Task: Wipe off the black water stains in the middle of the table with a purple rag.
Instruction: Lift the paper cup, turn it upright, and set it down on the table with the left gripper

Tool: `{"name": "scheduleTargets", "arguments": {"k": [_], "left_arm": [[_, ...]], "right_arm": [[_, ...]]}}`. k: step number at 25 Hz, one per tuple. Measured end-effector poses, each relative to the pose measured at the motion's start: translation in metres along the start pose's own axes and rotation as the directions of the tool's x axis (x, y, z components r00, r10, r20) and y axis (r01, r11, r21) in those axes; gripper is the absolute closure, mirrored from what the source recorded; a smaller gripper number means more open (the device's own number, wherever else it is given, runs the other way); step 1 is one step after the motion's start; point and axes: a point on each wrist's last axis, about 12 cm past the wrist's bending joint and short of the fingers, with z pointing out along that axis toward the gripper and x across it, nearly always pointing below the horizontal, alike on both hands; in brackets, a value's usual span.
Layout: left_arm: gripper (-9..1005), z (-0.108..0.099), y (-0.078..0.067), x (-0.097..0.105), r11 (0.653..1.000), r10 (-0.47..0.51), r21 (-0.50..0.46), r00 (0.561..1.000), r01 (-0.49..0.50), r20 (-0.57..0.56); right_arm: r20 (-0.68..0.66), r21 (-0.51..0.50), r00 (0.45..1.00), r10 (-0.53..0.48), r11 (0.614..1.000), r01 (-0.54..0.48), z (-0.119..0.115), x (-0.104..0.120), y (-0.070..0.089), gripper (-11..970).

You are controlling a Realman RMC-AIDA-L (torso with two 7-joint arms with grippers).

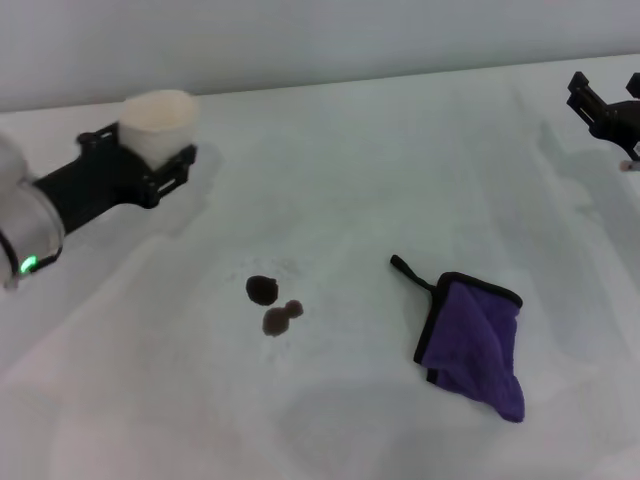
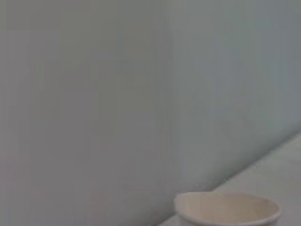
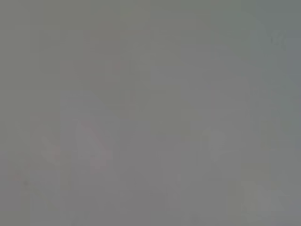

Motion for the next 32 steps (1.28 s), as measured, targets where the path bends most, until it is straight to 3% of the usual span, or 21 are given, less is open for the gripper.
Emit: {"name": "scheduleTargets", "arguments": {"k": [6,10,32], "left_arm": [[392,-0.028,-0.036,0.038,0.975,0.025,-0.221,0.994,-0.002,0.104],[391,-0.036,-0.051,0.049,0.954,-0.003,-0.299,0.994,0.036,0.11],[388,-0.037,-0.065,0.07,0.943,-0.114,-0.316,0.993,0.105,-0.01]], "right_arm": [[0.003,-0.007,1.0,-0.002,1.0,0.002,0.004,-0.002,0.002,86],[0.003,-0.012,1.0,-0.001,1.0,0.001,0.006,-0.003,0.004,86],[-0.032,0.0,0.999,0.027,1.0,-0.027,-0.005,0.01,0.005,86]]}}
